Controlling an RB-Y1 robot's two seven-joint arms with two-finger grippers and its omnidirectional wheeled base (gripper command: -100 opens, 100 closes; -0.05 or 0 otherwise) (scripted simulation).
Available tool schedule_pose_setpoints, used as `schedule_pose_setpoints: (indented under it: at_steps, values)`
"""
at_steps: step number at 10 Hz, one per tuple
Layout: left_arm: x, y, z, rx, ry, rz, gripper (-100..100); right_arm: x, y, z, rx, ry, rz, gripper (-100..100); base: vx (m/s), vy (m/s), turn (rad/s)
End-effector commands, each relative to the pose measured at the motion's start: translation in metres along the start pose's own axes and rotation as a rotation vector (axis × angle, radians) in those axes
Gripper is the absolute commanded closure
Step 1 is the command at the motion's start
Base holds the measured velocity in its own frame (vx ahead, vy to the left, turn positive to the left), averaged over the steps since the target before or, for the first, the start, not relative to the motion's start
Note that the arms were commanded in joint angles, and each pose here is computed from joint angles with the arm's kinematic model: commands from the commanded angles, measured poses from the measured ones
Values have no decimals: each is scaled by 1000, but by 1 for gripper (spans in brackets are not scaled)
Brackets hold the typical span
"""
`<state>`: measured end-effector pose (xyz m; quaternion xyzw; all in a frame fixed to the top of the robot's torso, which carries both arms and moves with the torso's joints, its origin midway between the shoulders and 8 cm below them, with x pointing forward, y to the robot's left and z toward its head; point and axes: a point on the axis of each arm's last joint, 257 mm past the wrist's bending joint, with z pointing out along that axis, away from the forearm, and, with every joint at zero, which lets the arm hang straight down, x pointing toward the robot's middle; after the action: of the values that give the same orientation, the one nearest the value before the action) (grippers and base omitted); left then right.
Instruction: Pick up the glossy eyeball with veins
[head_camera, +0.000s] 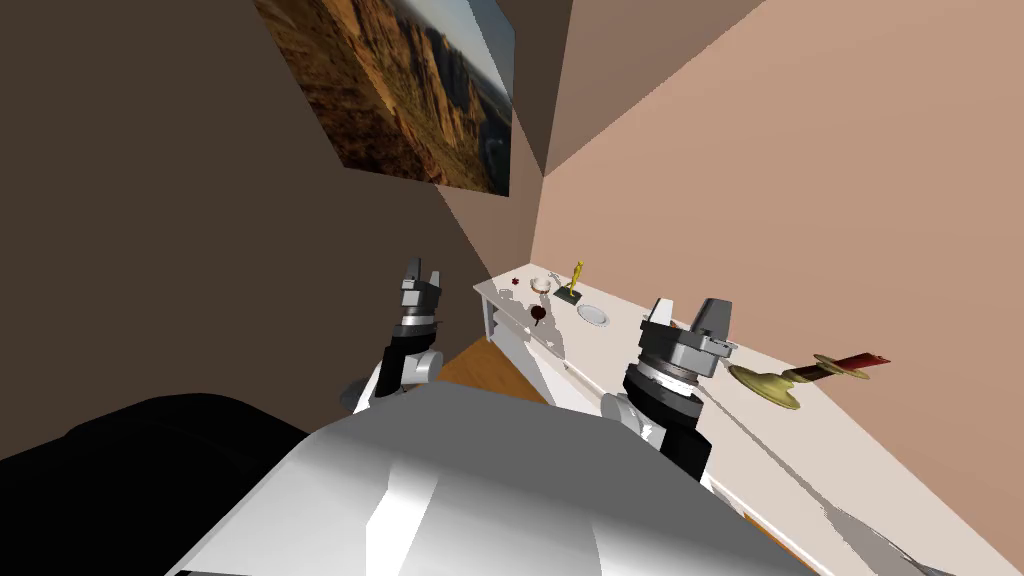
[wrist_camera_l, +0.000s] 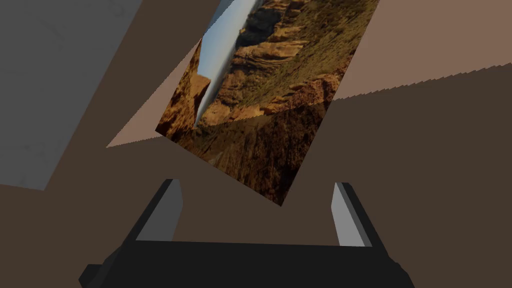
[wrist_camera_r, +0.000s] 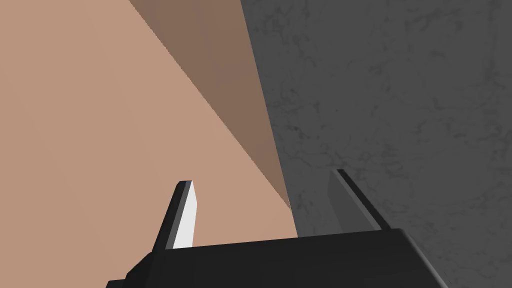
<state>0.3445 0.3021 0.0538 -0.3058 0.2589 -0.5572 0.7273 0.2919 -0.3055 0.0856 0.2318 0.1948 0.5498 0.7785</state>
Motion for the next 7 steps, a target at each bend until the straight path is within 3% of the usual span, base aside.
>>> schedule_pose_setpoints:
  at_steps: [1,3,7]
  values:
    - [0,0,0,0,0,0,0,8,-6,-1,11,36,0,-100,-13,-6,159]
    - [0,0,0,0,0,0,0,24,-20,-4,35,97,-1,-100,-49,-30,246]
    - [0,0,0,0,0,0,0,66,-63,-19,110,250,-11,-100,-82,-32,398]
